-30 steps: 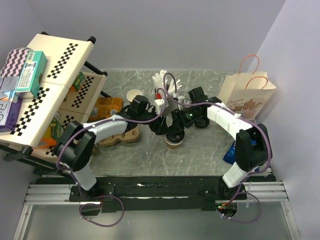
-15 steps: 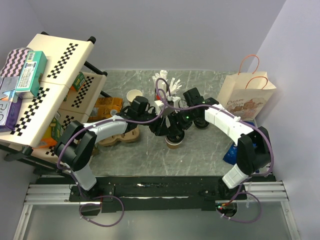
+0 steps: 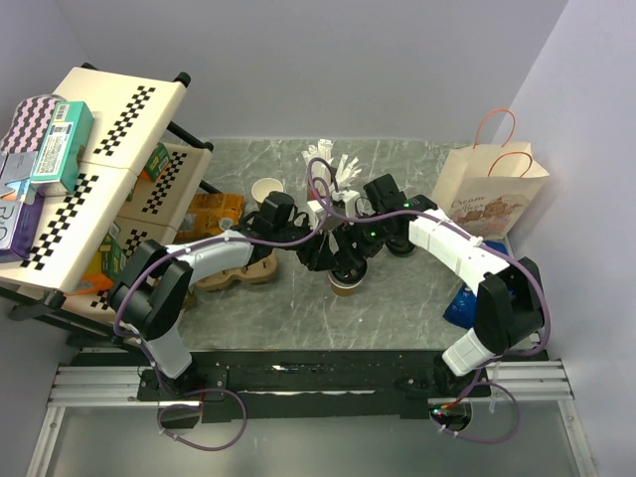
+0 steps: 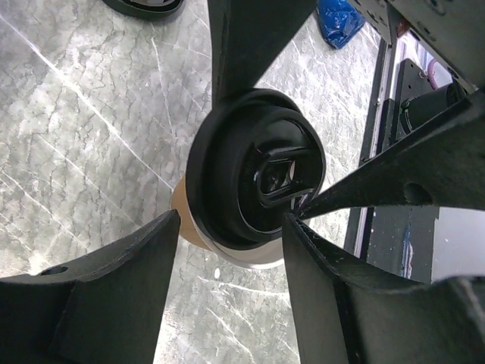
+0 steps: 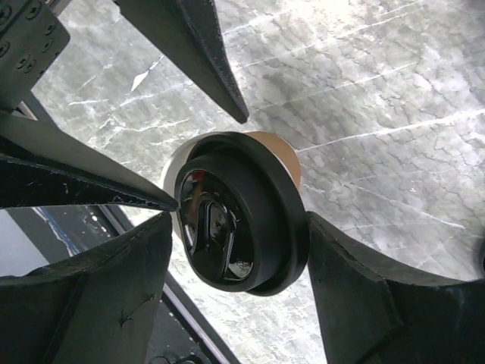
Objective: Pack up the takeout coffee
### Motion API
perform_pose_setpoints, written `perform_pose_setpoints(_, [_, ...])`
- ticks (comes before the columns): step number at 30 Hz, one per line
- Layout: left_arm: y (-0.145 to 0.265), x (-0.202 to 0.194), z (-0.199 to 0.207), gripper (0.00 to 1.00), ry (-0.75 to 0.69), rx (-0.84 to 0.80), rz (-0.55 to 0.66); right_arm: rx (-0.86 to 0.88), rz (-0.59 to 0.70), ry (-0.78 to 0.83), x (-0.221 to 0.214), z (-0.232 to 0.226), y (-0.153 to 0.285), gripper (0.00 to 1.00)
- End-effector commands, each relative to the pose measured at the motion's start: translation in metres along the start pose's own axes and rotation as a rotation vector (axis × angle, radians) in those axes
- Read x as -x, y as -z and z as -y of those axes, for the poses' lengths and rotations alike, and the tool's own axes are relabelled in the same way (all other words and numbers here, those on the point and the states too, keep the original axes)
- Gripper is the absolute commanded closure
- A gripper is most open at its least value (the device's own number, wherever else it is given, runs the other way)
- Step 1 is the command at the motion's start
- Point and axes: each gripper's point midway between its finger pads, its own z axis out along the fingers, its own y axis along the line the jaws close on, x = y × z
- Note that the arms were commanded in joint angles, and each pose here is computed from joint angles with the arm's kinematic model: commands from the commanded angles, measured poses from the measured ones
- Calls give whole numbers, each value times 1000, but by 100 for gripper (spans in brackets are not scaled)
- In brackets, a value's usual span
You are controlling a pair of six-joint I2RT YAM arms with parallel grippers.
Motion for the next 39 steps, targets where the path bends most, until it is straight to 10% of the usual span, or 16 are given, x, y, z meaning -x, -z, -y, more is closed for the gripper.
perform_pose_setpoints(1, [-2,3,10,38,-6,-50,14,-35,80,104,24,-4,14,23])
perform_pose_setpoints(11, [-4,3,10,38,7,-61,13,23,68,87,21,-13,9,0])
perform_pose_setpoints(39, [11,4,5,37,28,-54,21,117,59,111,14,-42,5,0])
